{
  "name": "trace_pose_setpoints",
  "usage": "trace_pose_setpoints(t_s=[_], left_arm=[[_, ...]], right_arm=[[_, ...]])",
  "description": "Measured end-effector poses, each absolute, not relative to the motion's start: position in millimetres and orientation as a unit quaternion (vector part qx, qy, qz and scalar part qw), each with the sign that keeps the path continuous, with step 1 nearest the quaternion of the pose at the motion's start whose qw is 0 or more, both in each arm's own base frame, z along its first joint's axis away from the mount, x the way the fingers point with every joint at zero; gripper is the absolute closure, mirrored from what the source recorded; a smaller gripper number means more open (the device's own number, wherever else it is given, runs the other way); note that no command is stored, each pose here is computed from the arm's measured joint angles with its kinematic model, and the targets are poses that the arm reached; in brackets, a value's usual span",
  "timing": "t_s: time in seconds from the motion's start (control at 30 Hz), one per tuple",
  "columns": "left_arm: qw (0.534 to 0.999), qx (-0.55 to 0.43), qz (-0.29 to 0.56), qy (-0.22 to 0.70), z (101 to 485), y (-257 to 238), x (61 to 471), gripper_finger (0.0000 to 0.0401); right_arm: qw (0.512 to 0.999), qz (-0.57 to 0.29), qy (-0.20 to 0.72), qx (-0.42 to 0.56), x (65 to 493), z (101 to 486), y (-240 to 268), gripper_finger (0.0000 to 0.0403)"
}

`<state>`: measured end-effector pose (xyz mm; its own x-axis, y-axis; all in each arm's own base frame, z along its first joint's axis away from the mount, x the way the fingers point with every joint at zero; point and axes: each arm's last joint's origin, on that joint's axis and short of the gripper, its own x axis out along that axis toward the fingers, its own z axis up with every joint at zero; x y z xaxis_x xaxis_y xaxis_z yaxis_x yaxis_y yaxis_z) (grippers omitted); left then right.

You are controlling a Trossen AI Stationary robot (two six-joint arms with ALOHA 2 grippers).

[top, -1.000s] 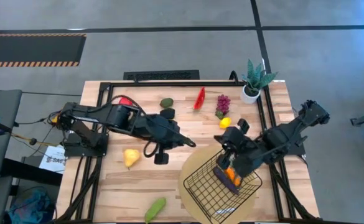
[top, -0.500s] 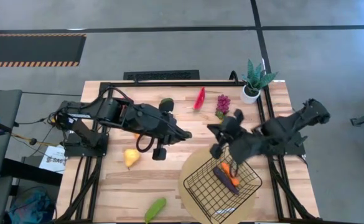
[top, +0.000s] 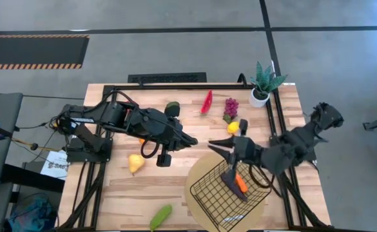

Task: Build produce basket
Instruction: Put the green chili pepper into the mesh basket

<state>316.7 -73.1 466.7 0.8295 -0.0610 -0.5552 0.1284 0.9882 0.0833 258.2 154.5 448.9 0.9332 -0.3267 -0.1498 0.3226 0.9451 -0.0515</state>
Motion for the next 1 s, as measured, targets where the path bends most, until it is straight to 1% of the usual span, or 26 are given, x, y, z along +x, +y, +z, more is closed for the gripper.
trace_pose_setpoints(t_s=[0.13,0.33,0.47,0.6,1.0], left_arm=[[0.955,0.058,-0.05,0.288,466.7,-73.1,316.7,0.0356],[0.955,0.058,-0.05,0.287,466.7,-73.1,316.9,0.0356],[0.955,0.058,-0.051,0.287,466.7,-73.1,316.9,0.0356],[0.955,0.058,-0.051,0.287,466.8,-73.1,316.9,0.0356],[0.954,0.065,-0.053,0.286,466.9,-73.1,316.9,0.0356]], right_arm=[[0.976,-0.2,0.088,-0.024,266.2,437.5,160.4,0.0285],[0.971,-0.226,0.083,-0.007,274.5,436.3,150.9,0.0201],[0.976,-0.203,0.08,0.007,281.1,438.5,144.2,0.0157],[0.982,-0.17,0.085,0.018,286.6,438.8,138.4,0.0144],[0.988,-0.133,0.078,0.019,299.7,442.8,118.5,0.0143]])
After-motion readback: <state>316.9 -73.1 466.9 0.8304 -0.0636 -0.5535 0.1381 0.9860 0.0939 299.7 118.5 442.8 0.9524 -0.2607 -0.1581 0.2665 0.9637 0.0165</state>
